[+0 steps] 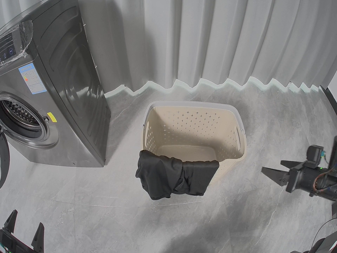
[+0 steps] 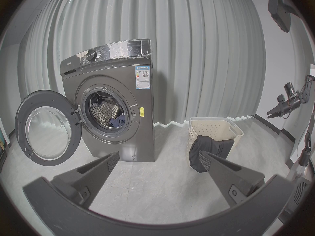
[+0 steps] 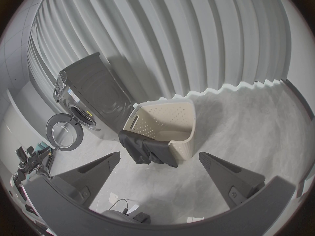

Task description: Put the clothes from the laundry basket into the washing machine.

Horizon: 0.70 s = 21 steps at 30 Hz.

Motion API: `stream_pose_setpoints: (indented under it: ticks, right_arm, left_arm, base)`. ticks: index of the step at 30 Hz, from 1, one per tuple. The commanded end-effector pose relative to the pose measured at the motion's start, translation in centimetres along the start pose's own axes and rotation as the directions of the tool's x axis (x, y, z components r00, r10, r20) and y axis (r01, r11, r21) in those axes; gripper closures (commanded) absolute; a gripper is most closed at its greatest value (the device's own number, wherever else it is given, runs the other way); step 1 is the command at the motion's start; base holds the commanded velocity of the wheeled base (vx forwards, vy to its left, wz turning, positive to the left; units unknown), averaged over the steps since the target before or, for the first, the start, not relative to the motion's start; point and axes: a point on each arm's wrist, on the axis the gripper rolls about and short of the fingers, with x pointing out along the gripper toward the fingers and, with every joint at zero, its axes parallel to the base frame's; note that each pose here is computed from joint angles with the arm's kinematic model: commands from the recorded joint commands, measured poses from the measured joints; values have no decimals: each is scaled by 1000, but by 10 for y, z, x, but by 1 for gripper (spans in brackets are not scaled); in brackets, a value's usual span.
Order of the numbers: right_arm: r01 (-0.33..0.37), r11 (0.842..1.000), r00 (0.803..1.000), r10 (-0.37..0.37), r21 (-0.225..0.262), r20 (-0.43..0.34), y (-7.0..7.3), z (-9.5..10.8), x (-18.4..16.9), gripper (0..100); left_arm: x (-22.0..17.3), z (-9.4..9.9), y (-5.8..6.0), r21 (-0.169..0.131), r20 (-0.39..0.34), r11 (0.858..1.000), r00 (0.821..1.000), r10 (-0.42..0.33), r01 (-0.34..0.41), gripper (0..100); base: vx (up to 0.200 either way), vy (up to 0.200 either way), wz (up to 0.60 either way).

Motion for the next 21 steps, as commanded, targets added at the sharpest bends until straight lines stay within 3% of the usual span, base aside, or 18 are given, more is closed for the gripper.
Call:
stream_pose_setpoints:
  ticks: [1, 6, 9, 16, 21]
  right_arm:
    - [-27, 1000, 986, 28, 13, -166, 16, -27, 73, 0]
    - [-21, 1000, 979, 21, 6, -202, 17, -40, 93, 0]
    - [-16, 1000, 977, 14, -7, -215, 20, -50, 107, 0]
    - [-12, 999, 972, 5, -30, -235, 27, -71, 126, 0]
    - [-5, 1000, 966, 2, -10, -258, 29, -84, 138, 0]
  left_arm:
    - [0, -5, 0, -1, -5, 1000, 1000, 1, -1, 0]
    - [0, -5, 0, -3, -5, 1000, 1000, 1, -1, 0]
    - [0, -5, 0, -6, -5, 1000, 1000, 1, -1, 0]
    - [0, -5, 0, -6, -5, 1000, 1000, -1, 1, 0]
    - [0, -5, 0, -4, -5, 1000, 1000, 1, -1, 0]
  base:
    - [0, 0, 0]
    - [0, 0, 0]
    - [200, 0, 0]
    - [0, 0, 0]
    - [0, 0, 0]
